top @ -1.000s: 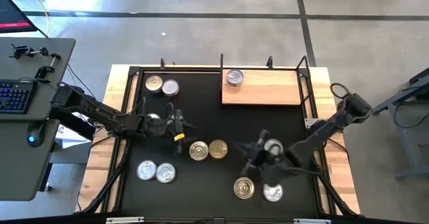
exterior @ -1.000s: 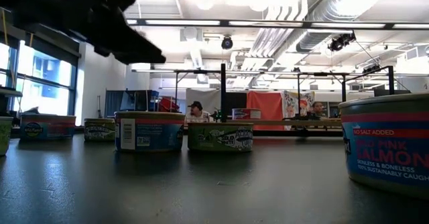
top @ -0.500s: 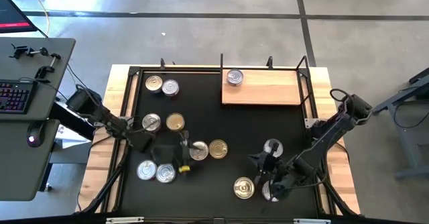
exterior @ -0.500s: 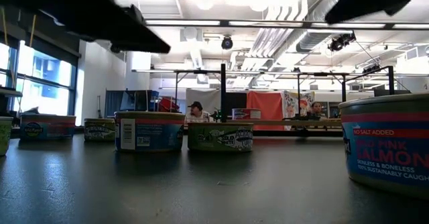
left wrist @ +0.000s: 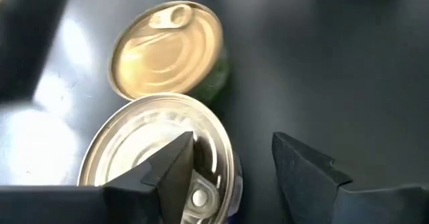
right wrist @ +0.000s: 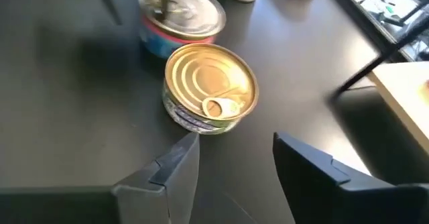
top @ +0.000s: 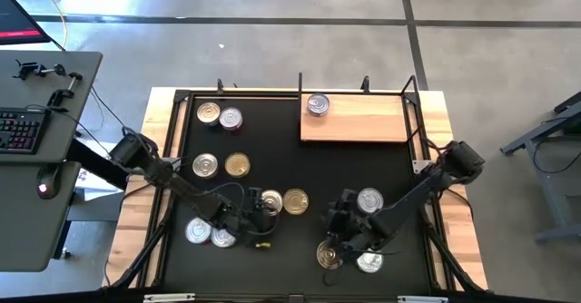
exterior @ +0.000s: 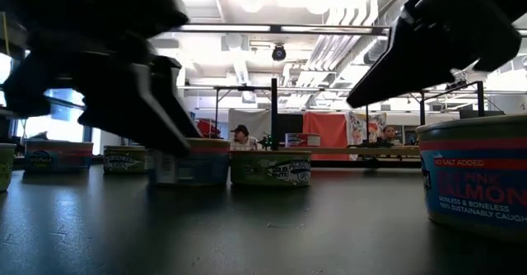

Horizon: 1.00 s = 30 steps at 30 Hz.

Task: Stack canned seafood by type on shelf
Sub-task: Put the blue-pink tuna can on the shelf

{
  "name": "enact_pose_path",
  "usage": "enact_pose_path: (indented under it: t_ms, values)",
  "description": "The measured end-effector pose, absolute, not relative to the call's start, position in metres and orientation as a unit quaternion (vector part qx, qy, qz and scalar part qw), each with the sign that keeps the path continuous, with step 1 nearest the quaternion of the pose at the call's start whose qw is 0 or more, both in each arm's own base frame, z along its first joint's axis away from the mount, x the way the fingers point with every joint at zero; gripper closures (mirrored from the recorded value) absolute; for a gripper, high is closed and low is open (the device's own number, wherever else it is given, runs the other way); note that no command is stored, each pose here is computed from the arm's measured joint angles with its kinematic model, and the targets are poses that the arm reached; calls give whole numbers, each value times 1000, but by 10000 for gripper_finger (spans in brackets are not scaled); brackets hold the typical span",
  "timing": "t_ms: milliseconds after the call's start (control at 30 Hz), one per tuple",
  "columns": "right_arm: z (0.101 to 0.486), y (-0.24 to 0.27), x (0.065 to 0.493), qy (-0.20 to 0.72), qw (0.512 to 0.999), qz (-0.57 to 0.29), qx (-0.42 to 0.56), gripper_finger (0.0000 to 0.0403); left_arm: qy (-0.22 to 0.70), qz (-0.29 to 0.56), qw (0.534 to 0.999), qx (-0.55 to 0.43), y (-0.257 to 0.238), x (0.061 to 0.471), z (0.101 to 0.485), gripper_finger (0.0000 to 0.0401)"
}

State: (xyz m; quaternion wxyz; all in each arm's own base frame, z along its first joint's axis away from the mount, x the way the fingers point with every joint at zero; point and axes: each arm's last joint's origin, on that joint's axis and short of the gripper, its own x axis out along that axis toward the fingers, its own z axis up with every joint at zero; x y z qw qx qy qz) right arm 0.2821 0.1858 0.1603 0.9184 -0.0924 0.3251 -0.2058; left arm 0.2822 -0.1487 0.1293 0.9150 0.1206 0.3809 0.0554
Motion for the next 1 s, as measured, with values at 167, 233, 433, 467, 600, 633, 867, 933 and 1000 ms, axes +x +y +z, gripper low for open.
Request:
enact_pose_path:
  t_ms: [167,233,433,467,600,633,867,933,1000]
  values:
    - [164,188,286,319,923,-184,-108,222,386,69,912,119,-144,286,125,268]
    - [165,190,287,314,926,-174,-117,222,387,71,911,121,-143,285,126,304]
    - [168,194,289,308,928,-146,-153,222,387,62,913,116,-143,283,132,393]
    - [168,194,290,307,927,-142,-163,222,387,58,913,115,-143,282,134,392]
    - [171,192,295,303,923,-128,-198,222,383,45,915,120,-146,278,141,398]
    - [172,191,297,298,925,-129,-198,222,380,44,916,120,-146,276,143,399]
    - [178,171,320,281,937,-108,-178,219,342,55,932,110,-143,267,154,400]
    - [179,164,327,282,940,-79,-176,211,328,54,938,100,-141,263,155,400]
    - [180,158,333,280,942,-54,-179,197,310,55,945,86,-139,260,155,400]
